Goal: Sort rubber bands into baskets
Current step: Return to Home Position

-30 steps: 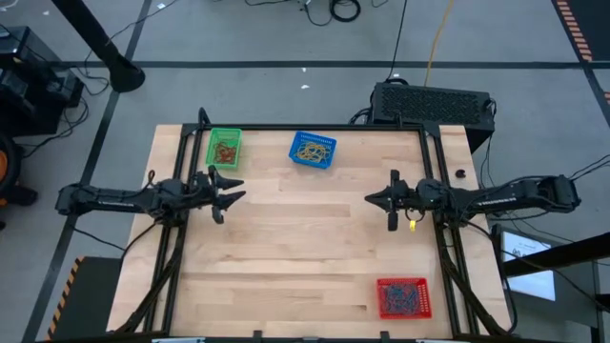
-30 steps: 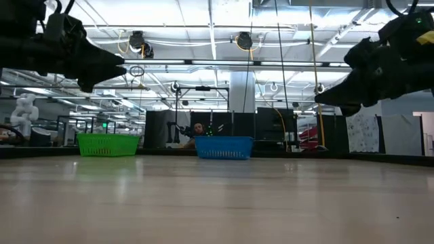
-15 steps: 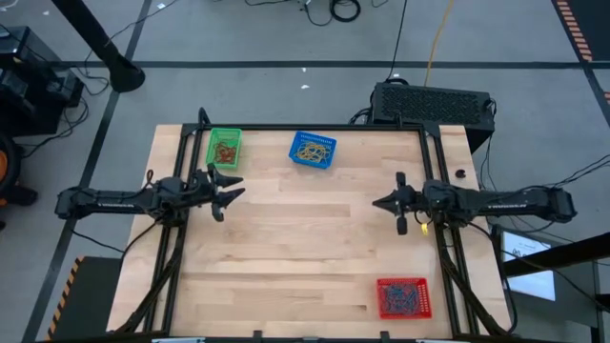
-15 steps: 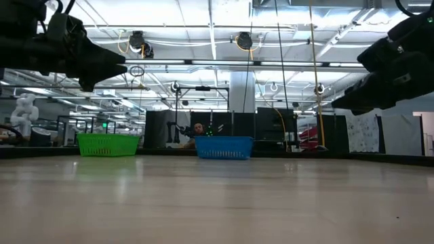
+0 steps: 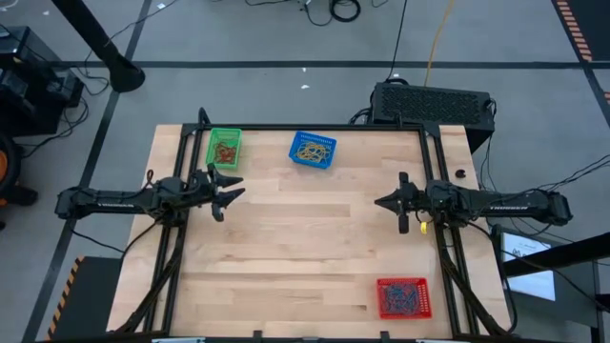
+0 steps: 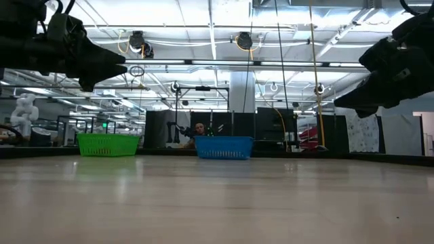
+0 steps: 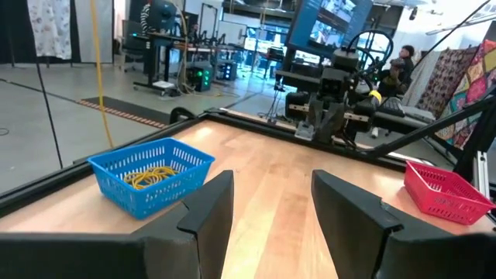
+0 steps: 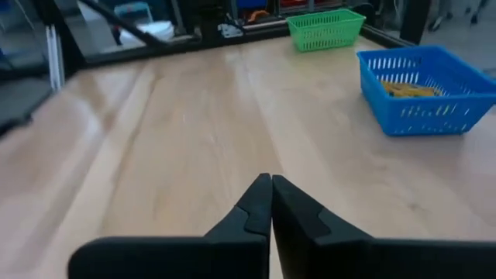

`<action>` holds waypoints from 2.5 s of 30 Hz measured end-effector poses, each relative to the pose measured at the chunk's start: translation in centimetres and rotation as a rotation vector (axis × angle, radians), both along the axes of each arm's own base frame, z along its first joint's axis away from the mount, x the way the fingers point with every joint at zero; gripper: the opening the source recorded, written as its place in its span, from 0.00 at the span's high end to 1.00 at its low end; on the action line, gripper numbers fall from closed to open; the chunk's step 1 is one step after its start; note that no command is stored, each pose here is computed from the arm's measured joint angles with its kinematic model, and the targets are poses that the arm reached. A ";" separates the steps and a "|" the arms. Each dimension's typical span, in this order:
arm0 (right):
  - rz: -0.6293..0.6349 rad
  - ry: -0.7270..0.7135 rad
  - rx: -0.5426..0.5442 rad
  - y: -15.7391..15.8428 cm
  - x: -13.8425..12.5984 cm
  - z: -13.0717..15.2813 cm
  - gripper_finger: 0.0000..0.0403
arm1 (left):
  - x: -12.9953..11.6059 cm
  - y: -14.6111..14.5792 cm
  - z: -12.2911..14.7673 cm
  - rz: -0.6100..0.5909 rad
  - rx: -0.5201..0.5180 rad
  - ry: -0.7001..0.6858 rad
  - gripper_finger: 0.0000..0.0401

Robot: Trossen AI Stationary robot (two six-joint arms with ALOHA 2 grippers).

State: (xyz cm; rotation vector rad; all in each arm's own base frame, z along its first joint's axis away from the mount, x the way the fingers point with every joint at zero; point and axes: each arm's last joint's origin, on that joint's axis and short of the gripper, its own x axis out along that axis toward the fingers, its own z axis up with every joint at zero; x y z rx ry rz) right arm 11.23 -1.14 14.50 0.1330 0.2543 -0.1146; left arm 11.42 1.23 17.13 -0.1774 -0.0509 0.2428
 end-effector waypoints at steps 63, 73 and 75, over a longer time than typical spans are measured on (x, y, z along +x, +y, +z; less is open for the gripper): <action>-0.026 -0.015 0.099 0.0 0.0 0.1 0.99 | 0.0 0.0 0.0 0.002 0.000 -0.001 0.55; -0.026 -0.014 0.099 0.0 0.0 0.1 0.99 | 0.0 0.0 0.1 0.002 0.000 -0.002 0.55; -0.026 -0.014 0.099 0.0 0.0 0.0 0.99 | 0.0 0.0 0.1 0.002 0.000 -0.001 0.55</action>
